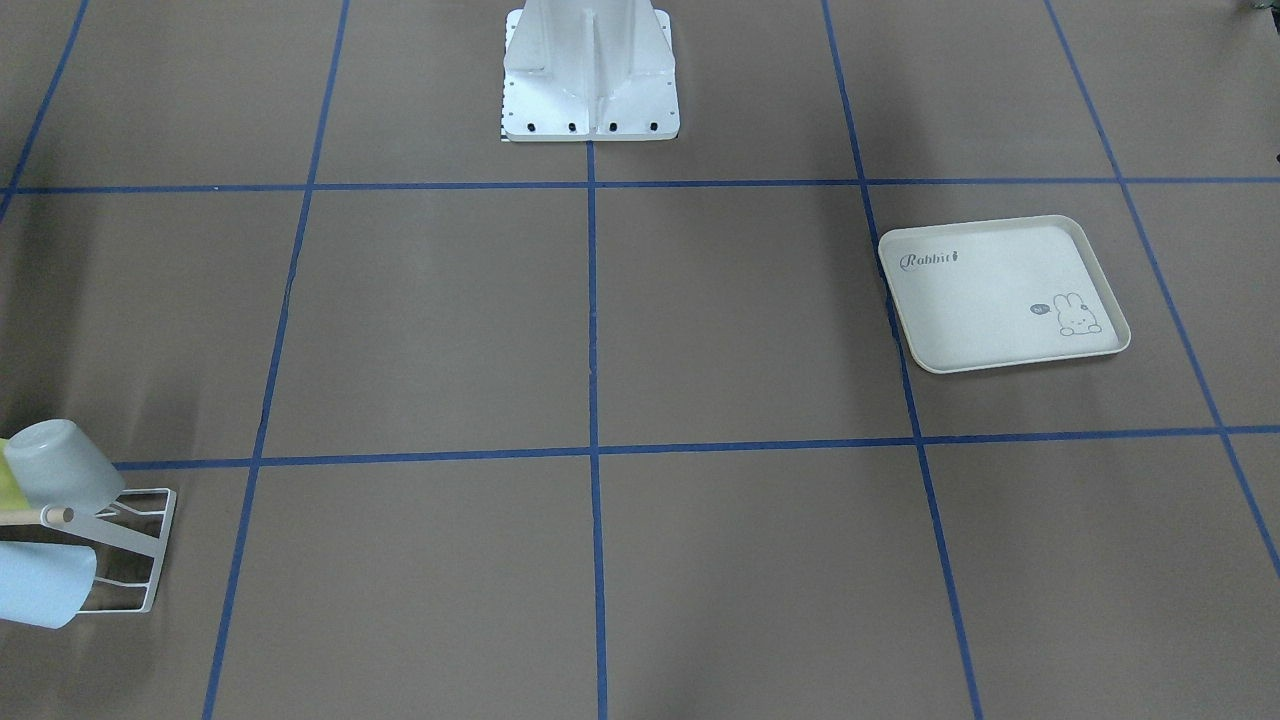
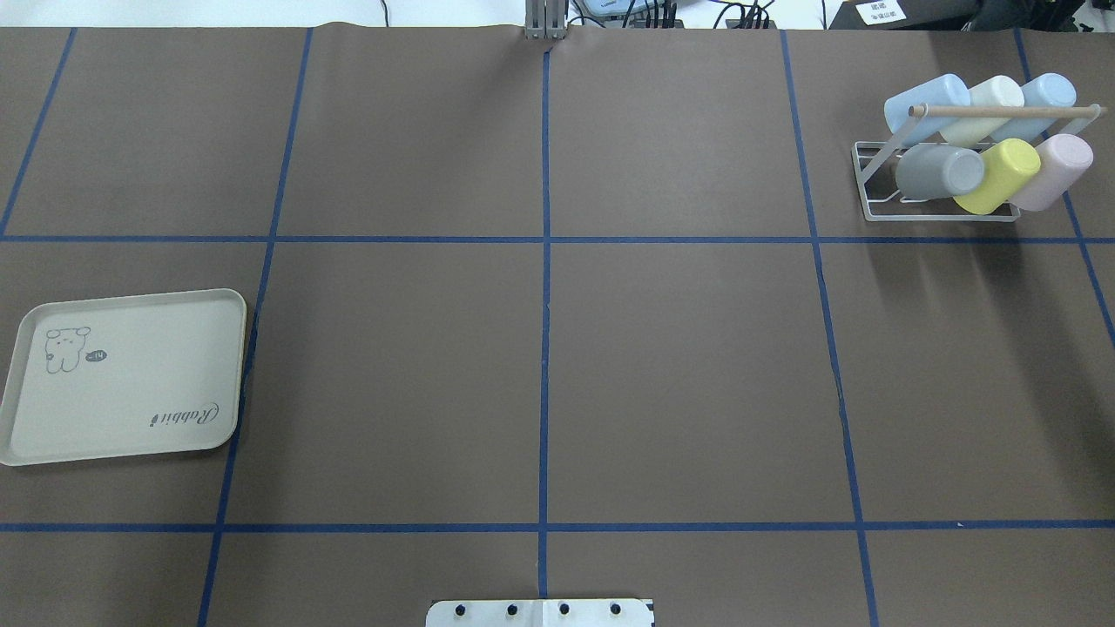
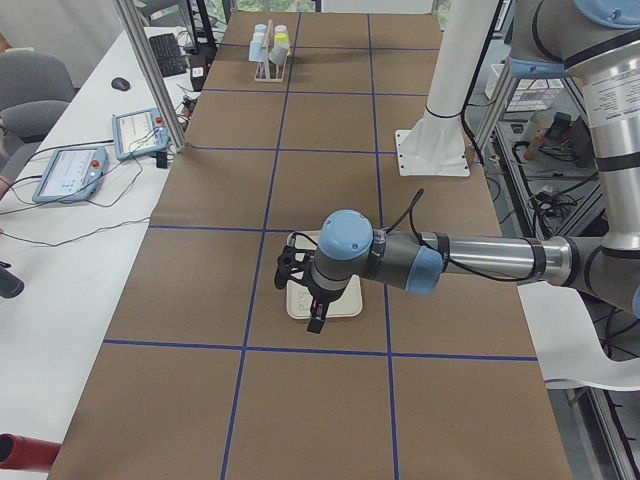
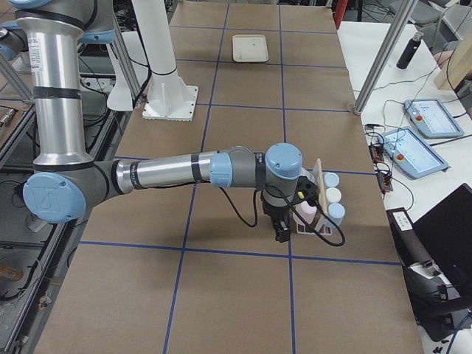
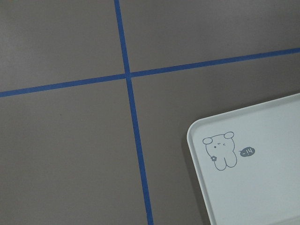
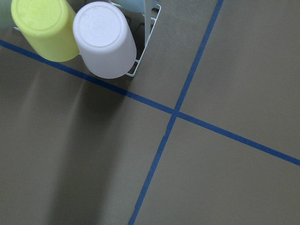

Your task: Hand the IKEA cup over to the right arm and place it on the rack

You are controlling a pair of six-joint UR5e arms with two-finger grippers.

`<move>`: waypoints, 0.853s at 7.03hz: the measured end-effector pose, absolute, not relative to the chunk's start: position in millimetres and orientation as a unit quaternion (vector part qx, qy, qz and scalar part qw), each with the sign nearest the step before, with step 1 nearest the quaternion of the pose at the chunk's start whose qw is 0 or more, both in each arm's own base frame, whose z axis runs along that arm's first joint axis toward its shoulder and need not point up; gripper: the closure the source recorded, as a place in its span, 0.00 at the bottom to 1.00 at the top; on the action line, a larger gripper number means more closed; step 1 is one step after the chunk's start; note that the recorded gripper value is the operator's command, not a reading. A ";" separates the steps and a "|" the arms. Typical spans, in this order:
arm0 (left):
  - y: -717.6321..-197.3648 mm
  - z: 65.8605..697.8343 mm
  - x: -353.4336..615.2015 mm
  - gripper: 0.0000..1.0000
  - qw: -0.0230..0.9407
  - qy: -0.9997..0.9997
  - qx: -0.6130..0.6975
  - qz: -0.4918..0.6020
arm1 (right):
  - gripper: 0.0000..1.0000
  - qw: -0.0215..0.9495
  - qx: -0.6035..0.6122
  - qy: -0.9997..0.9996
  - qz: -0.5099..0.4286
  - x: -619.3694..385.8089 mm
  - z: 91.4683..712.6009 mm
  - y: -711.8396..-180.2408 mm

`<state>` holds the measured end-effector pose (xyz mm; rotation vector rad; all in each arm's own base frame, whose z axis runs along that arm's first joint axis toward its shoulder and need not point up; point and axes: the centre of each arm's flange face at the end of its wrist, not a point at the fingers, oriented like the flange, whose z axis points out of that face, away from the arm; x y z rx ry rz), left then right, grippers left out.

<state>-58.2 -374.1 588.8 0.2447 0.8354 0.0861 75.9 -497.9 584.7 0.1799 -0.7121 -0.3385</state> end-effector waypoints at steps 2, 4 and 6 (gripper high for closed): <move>-374.2 587.4 -57.9 0.00 0.904 0.407 0.121 0.044 | 0.00 0.919 0.093 -0.345 -0.167 76.1 579.3 -501.3; -375.6 585.0 -58.1 0.00 0.904 0.406 0.128 0.047 | 0.00 0.919 0.096 -0.344 -0.167 76.3 575.7 -504.3; -375.3 586.1 -58.5 0.00 0.904 0.405 0.129 0.047 | 0.00 0.919 0.098 -0.343 -0.166 76.4 573.0 -506.6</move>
